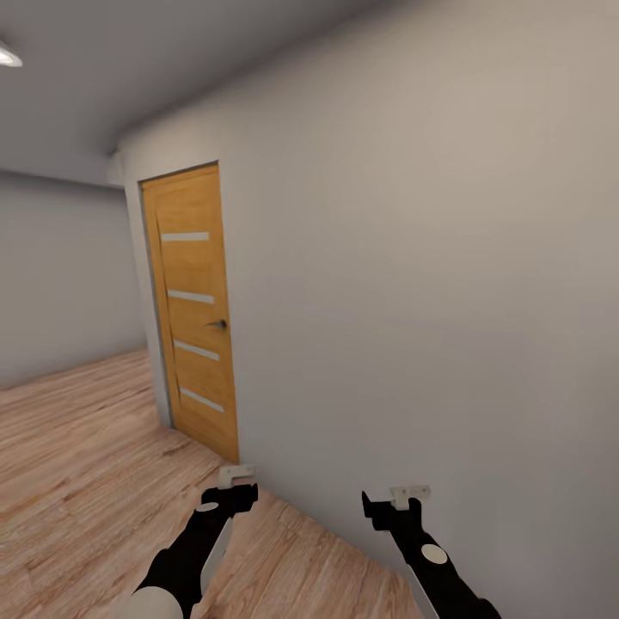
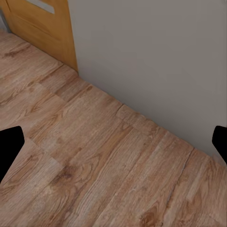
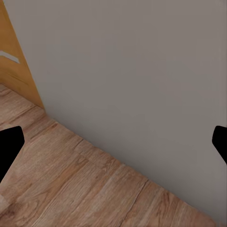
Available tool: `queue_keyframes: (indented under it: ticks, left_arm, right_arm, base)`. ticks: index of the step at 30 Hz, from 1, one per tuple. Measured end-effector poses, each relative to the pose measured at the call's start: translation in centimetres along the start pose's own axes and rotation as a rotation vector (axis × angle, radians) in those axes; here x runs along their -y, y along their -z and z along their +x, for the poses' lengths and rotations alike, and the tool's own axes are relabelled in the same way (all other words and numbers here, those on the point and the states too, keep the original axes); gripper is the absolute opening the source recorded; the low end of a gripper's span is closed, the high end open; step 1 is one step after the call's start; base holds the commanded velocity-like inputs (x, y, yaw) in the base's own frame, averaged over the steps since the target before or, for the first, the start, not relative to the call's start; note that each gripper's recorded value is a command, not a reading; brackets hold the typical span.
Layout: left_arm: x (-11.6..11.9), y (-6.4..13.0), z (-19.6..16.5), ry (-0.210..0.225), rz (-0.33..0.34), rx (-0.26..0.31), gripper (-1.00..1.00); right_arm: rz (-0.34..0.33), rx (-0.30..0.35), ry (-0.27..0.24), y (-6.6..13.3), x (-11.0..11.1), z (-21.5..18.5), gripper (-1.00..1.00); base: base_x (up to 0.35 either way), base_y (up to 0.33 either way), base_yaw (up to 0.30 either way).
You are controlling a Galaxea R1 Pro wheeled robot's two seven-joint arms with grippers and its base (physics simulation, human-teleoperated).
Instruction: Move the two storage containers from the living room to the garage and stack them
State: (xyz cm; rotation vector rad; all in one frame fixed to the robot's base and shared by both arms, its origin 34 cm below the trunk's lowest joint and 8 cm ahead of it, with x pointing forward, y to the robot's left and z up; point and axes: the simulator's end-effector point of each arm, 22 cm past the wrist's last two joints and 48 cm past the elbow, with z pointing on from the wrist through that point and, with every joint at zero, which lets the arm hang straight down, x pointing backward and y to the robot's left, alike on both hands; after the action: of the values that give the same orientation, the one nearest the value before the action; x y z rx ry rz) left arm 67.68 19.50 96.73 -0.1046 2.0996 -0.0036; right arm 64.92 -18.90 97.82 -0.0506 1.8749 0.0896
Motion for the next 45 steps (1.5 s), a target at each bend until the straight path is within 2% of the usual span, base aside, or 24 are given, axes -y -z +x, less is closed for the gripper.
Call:
queue_keyframes:
  ticks: [7,16,45]
  left_arm:
    - [-0.02,-0.02,0.01,0.0,0.0,0.0,1.0]
    - [-0.03,-0.06,0.03,0.001,0.0,-0.001,1.0]
    - [-0.01,-0.05,0.03,0.001,-0.001,-0.001,1.0]
  right_arm:
    - [0.0,0.0,0.0,-0.02,0.02,0.01,1.0]
    - [0.001,-0.001,0.0,-0.05,0.02,0.03,1.0]
    - [0.001,-0.001,0.0,-0.06,0.03,0.03,1.0]
  base:
    - [0.284,0.0,0.0]
    - [0.032,0.0,0.031]
    - [0.0,0.0,0.275]
